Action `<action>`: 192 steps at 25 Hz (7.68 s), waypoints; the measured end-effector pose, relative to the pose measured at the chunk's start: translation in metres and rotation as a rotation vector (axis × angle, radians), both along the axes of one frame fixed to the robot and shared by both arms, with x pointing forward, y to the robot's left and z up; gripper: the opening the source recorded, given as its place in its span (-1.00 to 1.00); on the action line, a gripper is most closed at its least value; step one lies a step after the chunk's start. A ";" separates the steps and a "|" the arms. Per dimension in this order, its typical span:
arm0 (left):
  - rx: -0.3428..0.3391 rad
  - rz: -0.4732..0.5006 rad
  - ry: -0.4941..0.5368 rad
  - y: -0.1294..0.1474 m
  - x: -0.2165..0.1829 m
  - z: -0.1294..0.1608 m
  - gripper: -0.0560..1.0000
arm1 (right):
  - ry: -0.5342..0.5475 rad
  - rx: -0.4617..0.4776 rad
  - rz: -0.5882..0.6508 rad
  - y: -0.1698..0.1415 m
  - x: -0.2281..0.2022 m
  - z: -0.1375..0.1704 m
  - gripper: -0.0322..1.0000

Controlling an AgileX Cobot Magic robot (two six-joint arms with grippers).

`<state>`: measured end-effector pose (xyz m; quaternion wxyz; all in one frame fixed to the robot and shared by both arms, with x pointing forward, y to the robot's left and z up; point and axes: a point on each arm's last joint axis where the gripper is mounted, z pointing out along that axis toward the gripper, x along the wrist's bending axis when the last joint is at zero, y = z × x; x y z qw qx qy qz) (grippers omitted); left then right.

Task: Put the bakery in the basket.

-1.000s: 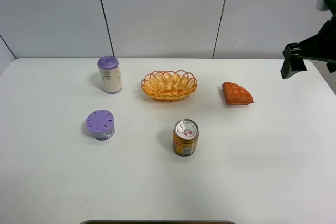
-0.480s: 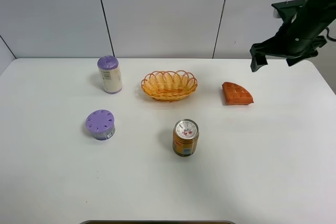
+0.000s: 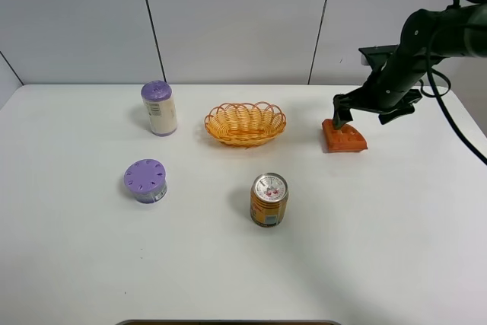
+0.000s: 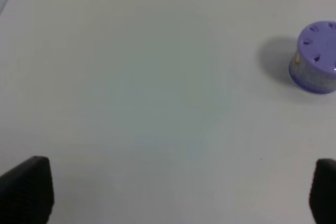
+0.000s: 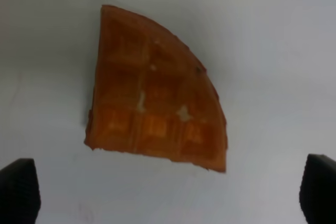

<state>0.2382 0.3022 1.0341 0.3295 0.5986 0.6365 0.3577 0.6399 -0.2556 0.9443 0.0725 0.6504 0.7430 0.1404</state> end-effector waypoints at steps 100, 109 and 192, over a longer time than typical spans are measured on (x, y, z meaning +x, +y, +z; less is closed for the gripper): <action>0.001 0.000 0.000 0.000 0.000 0.000 0.99 | -0.200 0.225 0.251 0.171 0.017 0.007 0.40; 0.001 0.000 0.000 0.000 0.000 0.000 0.99 | -0.228 0.215 0.230 0.174 0.026 -0.018 0.40; 0.009 -0.004 0.001 0.000 0.000 0.000 0.99 | -0.744 -0.081 -0.286 -0.059 -0.404 0.125 0.94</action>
